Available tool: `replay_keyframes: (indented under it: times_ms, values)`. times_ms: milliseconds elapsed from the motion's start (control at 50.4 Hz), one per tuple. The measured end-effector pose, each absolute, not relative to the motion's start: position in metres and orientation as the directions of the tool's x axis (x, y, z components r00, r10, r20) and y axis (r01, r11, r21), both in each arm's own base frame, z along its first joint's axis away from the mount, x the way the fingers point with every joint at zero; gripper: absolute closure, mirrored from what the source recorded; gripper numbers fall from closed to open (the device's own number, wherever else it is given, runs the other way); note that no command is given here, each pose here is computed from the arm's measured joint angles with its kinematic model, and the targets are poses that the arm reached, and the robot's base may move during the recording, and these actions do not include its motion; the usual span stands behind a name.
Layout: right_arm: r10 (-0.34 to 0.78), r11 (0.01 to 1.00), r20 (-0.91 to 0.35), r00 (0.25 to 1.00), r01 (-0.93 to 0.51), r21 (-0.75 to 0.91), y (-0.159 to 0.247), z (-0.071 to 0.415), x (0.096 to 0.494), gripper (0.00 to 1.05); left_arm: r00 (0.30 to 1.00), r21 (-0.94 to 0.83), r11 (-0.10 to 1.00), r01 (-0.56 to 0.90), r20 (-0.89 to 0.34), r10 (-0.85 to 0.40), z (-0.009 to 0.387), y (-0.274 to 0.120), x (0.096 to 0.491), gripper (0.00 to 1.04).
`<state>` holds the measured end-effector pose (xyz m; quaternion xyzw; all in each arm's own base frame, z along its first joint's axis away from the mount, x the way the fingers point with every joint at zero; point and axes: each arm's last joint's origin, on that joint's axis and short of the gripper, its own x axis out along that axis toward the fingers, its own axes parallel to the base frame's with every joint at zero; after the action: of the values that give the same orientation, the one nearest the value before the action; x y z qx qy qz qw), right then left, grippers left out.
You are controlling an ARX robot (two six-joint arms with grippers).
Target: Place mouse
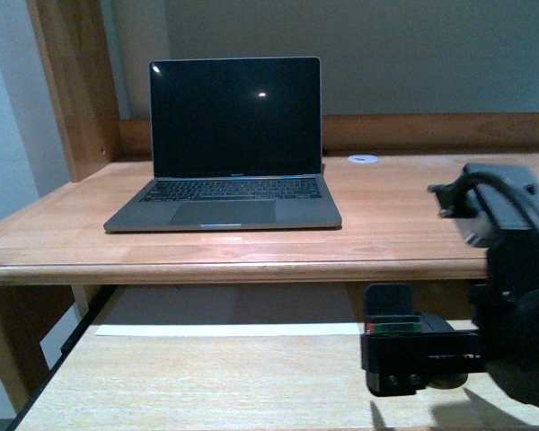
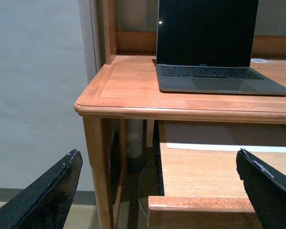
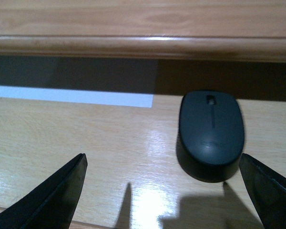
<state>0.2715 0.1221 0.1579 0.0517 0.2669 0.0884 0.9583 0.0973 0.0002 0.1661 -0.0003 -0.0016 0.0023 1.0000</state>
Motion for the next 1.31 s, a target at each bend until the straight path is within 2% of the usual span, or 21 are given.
replay_keyframes:
  times_ms: [178, 357, 694, 1308]
  values:
    - [0.19, 0.981, -0.535, 0.823, -0.135, 0.14, 0.127, 0.149, 0.289, 0.07, 1.0, -0.001, 1.0, -0.005, 0.004, 0.005, 0.166, 0.0, 0.097, 0.07]
    - [0.119, 0.991, -0.558, 0.821, -0.061, 0.122, 0.112, 0.143, 0.312, 0.07, 1.0, -0.001, 1.0, -0.005, 0.004, 0.005, 0.166, 0.0, 0.097, 0.07]
    - [0.104, 0.992, -0.588, 0.802, -0.039, 0.122, 0.103, 0.134, 0.326, 0.07, 1.0, -0.001, 1.0, -0.005, 0.004, 0.005, 0.166, 0.0, 0.097, 0.07]
    - [0.048, 0.999, -0.651, 0.758, -0.026, 0.043, 0.112, 0.101, 0.348, 0.07, 1.0, -0.001, 1.0, -0.005, 0.004, 0.005, 0.166, 0.0, 0.097, 0.07]
